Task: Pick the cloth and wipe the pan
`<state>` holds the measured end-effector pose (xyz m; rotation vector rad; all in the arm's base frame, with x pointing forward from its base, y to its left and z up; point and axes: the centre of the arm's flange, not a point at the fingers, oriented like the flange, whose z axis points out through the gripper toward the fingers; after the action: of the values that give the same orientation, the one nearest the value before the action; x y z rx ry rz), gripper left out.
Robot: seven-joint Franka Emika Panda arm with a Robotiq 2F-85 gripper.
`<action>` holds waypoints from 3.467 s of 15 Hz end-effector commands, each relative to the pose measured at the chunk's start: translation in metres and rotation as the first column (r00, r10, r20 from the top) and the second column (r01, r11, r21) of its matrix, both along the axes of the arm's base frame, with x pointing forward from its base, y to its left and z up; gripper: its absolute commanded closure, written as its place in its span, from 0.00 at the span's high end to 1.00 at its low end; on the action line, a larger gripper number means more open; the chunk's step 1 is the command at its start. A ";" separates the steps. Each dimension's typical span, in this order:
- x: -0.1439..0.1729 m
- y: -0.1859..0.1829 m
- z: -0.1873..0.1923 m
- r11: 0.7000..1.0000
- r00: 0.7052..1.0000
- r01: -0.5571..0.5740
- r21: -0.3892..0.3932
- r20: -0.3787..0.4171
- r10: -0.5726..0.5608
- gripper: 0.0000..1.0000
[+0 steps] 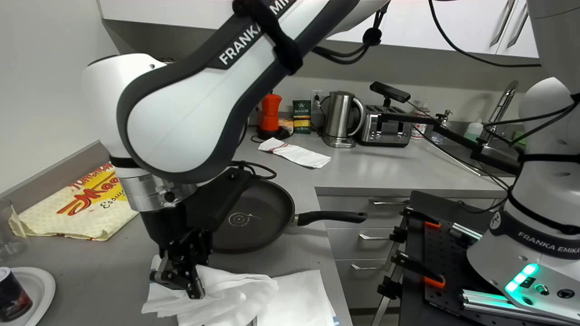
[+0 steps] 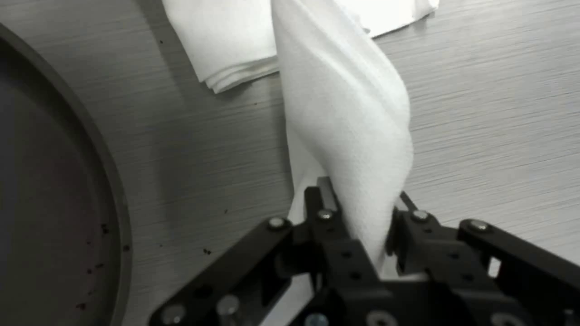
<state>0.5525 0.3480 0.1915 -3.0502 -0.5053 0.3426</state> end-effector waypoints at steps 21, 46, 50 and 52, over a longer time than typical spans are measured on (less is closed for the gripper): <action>-0.121 -0.111 0.267 0.996 0.969 0.088 -0.009 0.233 -0.083 1.00; -0.228 -0.175 0.280 0.962 0.936 0.274 -0.016 0.237 -0.262 1.00; -0.228 -0.175 0.280 0.962 0.936 0.274 -0.017 0.236 -0.262 1.00; -0.228 -0.175 0.280 0.962 0.936 0.274 -0.017 0.236 -0.262 1.00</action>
<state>0.3241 0.1731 0.4713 -3.1663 -0.0796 -0.0133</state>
